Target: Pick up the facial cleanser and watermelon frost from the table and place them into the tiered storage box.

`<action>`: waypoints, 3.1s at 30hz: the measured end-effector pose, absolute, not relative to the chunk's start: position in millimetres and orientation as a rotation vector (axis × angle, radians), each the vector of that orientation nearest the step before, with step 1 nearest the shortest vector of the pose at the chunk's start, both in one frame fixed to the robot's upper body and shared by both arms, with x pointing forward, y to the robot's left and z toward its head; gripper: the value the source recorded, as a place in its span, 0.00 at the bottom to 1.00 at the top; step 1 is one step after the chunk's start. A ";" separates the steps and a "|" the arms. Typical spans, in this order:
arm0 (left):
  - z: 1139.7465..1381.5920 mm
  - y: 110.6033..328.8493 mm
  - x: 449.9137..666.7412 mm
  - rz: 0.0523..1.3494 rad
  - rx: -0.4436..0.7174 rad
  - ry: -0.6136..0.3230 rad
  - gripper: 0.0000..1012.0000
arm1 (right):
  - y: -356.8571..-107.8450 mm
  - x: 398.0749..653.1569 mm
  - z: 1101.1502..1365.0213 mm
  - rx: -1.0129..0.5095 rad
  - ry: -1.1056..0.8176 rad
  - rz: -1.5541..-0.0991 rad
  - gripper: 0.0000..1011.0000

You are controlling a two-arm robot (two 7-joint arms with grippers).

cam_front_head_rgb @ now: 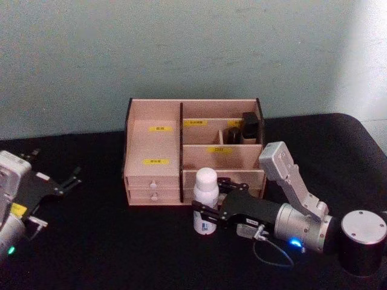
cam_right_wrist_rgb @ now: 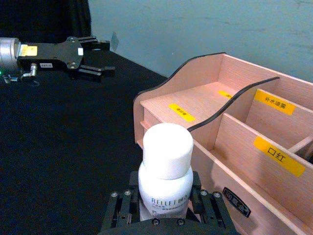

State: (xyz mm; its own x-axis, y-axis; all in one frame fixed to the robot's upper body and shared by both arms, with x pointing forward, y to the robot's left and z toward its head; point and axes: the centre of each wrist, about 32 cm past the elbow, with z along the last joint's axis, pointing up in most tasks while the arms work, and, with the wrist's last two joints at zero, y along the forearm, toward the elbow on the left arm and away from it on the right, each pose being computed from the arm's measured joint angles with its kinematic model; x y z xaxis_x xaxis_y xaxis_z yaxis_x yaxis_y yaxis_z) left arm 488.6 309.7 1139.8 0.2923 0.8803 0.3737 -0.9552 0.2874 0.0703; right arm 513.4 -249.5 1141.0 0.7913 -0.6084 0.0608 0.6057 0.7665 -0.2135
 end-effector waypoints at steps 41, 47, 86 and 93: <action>1139.8 309.6 488.6 1.248 0.304 -0.285 0.99 | -244.9 542.0 1201.9 -0.038 -0.130 -0.696 0.59; 1139.8 309.7 488.6 1.248 0.304 -0.285 0.99 | -238.1 558.8 1209.1 -0.042 -0.176 -0.765 0.59; 1139.8 309.7 488.6 1.248 0.304 -0.285 0.99 | -227.1 597.1 1184.9 -0.162 -0.127 -0.919 0.59; 1139.8 309.7 488.6 1.248 0.304 -0.285 0.99 | -226.4 599.6 1179.7 -0.186 -0.106 -0.921 0.59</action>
